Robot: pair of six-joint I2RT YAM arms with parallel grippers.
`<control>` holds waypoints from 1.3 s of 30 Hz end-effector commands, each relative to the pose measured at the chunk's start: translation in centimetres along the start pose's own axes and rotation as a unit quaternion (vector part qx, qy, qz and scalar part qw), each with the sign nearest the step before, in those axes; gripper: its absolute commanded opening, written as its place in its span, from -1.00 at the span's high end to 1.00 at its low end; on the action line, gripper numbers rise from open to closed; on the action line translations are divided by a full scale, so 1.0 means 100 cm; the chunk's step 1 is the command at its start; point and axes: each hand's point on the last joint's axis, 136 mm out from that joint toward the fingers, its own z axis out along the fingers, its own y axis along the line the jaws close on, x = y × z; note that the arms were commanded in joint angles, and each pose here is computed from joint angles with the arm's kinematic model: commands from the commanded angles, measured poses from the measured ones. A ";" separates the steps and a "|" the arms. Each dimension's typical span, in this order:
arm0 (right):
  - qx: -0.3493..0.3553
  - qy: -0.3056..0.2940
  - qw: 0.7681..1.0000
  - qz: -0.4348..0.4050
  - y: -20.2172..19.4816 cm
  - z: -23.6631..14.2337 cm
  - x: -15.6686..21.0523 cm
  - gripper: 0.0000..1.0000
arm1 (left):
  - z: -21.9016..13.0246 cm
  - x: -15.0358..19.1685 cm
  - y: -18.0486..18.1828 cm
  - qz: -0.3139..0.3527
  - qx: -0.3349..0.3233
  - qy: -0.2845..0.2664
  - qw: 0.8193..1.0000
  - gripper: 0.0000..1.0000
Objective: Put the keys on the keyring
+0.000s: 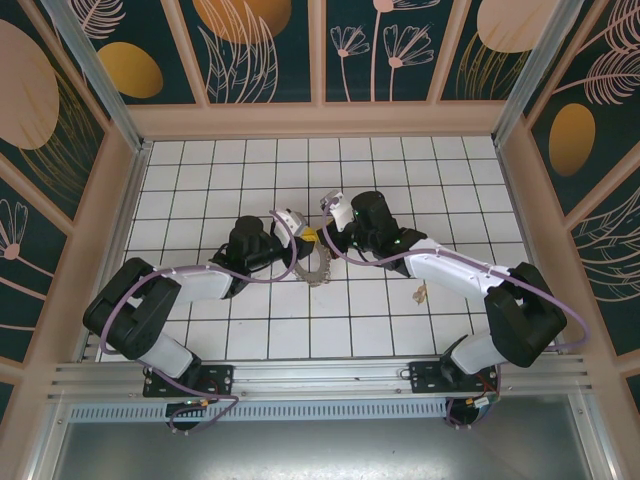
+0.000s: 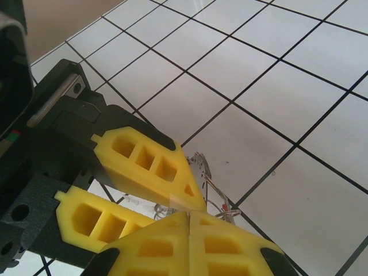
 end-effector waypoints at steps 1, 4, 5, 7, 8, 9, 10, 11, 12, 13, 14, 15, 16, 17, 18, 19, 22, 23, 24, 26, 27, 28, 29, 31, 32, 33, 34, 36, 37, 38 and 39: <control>-0.009 -0.035 0.999 -0.020 0.010 -0.012 -0.028 1.00 | 0.005 -0.005 -0.002 0.010 0.011 -0.002 1.000 0.56; -0.008 -0.034 0.999 -0.021 0.009 -0.011 -0.028 1.00 | 0.006 -0.003 -0.002 0.011 0.012 0.002 1.000 0.58; -0.008 -0.034 0.999 -0.021 0.009 -0.011 -0.028 1.00 | 0.005 -0.003 -0.002 0.012 0.010 0.004 1.000 0.62; -0.008 -0.034 0.999 -0.021 0.009 -0.011 -0.028 1.00 | 0.004 -0.003 -0.002 0.013 0.009 0.003 1.000 0.67; -0.009 -0.036 0.999 -0.022 0.010 -0.012 -0.028 1.00 | 0.004 -0.002 -0.002 0.014 0.009 0.003 1.000 0.72; -0.008 -0.034 0.999 -0.021 0.009 -0.011 -0.027 1.00 | 0.004 -0.002 -0.002 0.015 0.009 0.004 1.000 0.76; -0.008 -0.033 0.999 -0.020 0.009 -0.011 -0.027 1.00 | 0.004 -0.002 -0.003 0.015 0.010 0.005 1.000 0.82; -0.008 -0.034 0.999 -0.020 0.009 -0.011 -0.027 1.00 | 0.004 -0.001 -0.003 0.016 0.010 0.005 1.000 0.87; -0.006 -0.033 0.999 -0.019 0.009 -0.011 -0.026 1.00 | 0.003 -0.002 -0.003 0.018 0.011 0.004 1.000 0.91; -0.004 -0.033 0.999 -0.019 0.008 -0.011 -0.026 1.00 | 0.003 -0.002 -0.003 0.019 0.010 0.003 1.000 0.97; 0.000 -0.032 0.999 -0.018 0.006 -0.011 -0.024 1.00 | 0.002 -0.003 -0.003 0.020 0.010 0.001 1.000 1.00; 0.003 -0.030 0.999 -0.017 0.005 -0.011 -0.023 1.00 | 0.002 -0.004 -0.004 0.022 0.010 -0.002 1.000 1.00; 0.005 -0.029 0.999 -0.017 0.004 -0.012 -0.022 1.00 | 0.002 -0.005 -0.004 0.024 0.010 -0.004 1.000 1.00; 0.007 -0.027 0.999 -0.016 0.003 -0.012 -0.021 1.00 | 0.001 -0.006 -0.005 0.026 0.012 -0.007 1.000 1.00; 0.009 -0.027 0.999 -0.015 0.002 -0.012 -0.020 1.00 | 0.000 -0.008 -0.005 0.028 0.013 -0.013 0.999 1.00; 0.014 -0.024 1.000 -0.014 0.000 -0.013 -0.018 1.00 | -0.001 -0.010 -0.007 0.030 0.014 -0.020 0.999 1.00; 0.019 -0.021 1.000 -0.006 -0.007 -0.014 -0.015 1.00 | -0.004 -0.015 -0.012 0.037 0.025 -0.035 0.998 1.00; 0.018 -0.020 1.000 -0.005 -0.008 -0.015 -0.014 1.00 | -0.005 -0.016 -0.014 0.040 0.030 -0.039 0.998 1.00; 0.020 -0.020 1.000 -0.004 -0.009 -0.015 -0.013 1.00 | -0.005 -0.018 -0.016 0.045 0.034 -0.043 0.997 1.00; 0.020 -0.018 1.000 -0.003 -0.011 -0.015 -0.011 1.00 | -0.006 -0.021 -0.018 0.051 0.041 -0.050 0.997 1.00; 0.019 -0.019 1.000 -0.002 -0.012 -0.015 -0.011 1.00 | -0.006 -0.021 -0.020 0.054 0.044 -0.052 0.996 1.00; 0.018 -0.019 1.000 0.000 -0.013 -0.014 -0.010 1.00 | -0.006 -0.022 -0.020 0.056 0.046 -0.054 0.996 1.00; 0.018 -0.018 1.000 0.001 -0.013 -0.014 -0.010 1.00 | -0.006 -0.022 -0.021 0.057 0.048 -0.056 0.996 1.00; 0.018 -0.016 1.000 0.003 -0.014 -0.012 -0.008 1.00 | -0.007 -0.023 -0.022 0.060 0.049 -0.058 0.995 1.00; 0.016 -0.015 1.000 0.003 -0.014 -0.012 -0.007 1.00 | -0.007 -0.023 -0.022 0.062 0.050 -0.060 0.995 1.00; 0.015 -0.014 1.000 0.004 -0.014 -0.011 -0.006 1.00 | -0.008 -0.022 -0.023 0.063 0.051 -0.061 0.995 1.00; 0.016 -0.013 1.000 0.005 -0.015 -0.010 -0.006 1.00 | -0.009 -0.023 -0.024 0.065 0.053 -0.064 0.994 1.00; 0.018 -0.010 1.000 0.009 -0.019 -0.008 -0.002 1.00 | -0.011 -0.023 -0.026 0.067 0.056 -0.069 0.994 1.00; 0.020 -0.010 1.000 0.011 -0.021 -0.008 -0.001 1.00 | -0.011 -0.024 -0.027 0.069 0.057 -0.072 0.993 1.00; 0.021 -0.011 1.000 0.013 -0.022 -0.007 0.000 1.00 | -0.012 -0.022 -0.027 0.068 0.057 -0.071 0.994 1.00; 0.022 -0.015 1.000 0.013 -0.023 -0.008 -0.001 1.00 | -0.012 -0.022 -0.027 0.069 0.058 -0.072 0.993 1.00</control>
